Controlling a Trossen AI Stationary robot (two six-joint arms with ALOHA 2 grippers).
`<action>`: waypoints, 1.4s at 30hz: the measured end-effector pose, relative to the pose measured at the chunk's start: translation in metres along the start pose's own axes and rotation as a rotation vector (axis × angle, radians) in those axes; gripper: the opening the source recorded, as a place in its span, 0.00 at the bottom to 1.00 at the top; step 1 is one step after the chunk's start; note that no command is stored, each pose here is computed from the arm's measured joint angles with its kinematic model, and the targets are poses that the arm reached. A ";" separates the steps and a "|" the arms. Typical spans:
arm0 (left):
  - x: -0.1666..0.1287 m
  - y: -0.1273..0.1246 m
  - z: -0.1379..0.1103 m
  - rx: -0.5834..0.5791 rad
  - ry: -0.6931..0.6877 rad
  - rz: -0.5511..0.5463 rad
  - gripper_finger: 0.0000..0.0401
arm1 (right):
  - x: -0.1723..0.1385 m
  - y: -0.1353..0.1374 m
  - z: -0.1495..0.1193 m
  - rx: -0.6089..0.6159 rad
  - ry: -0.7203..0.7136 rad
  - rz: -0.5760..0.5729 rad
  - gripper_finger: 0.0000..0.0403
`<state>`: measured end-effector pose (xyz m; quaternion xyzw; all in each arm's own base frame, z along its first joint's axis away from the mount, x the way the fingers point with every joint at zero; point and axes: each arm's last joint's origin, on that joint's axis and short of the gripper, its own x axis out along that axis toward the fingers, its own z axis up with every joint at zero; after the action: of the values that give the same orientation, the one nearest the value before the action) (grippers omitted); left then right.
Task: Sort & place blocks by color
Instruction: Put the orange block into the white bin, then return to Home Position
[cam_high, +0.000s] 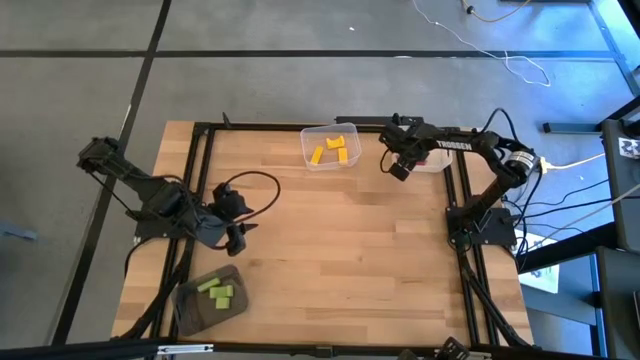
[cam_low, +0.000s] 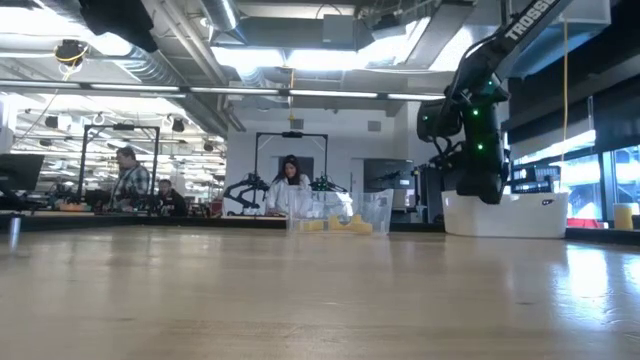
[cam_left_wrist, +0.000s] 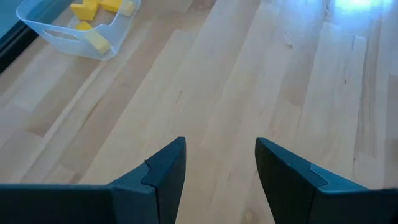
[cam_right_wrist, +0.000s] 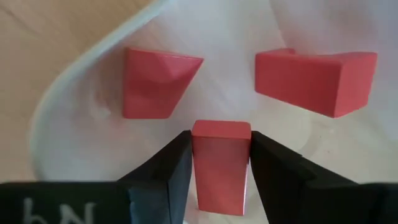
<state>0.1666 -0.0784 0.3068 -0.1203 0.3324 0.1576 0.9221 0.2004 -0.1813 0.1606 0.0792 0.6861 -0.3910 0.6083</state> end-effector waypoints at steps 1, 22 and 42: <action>0.000 0.000 0.000 -0.003 0.003 0.000 0.46 | 0.000 0.000 0.000 0.001 0.000 0.001 0.39; -0.010 0.013 0.001 0.015 0.005 0.001 0.46 | -0.074 -0.029 0.021 -0.007 0.066 -0.018 0.35; -0.026 0.051 -0.014 0.139 0.088 0.251 0.33 | -0.221 0.012 0.022 -0.036 -0.193 0.397 0.00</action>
<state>0.1211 -0.0417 0.3072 -0.0202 0.3952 0.2428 0.8857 0.2789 -0.1054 0.3546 0.1643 0.6026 -0.2569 0.7375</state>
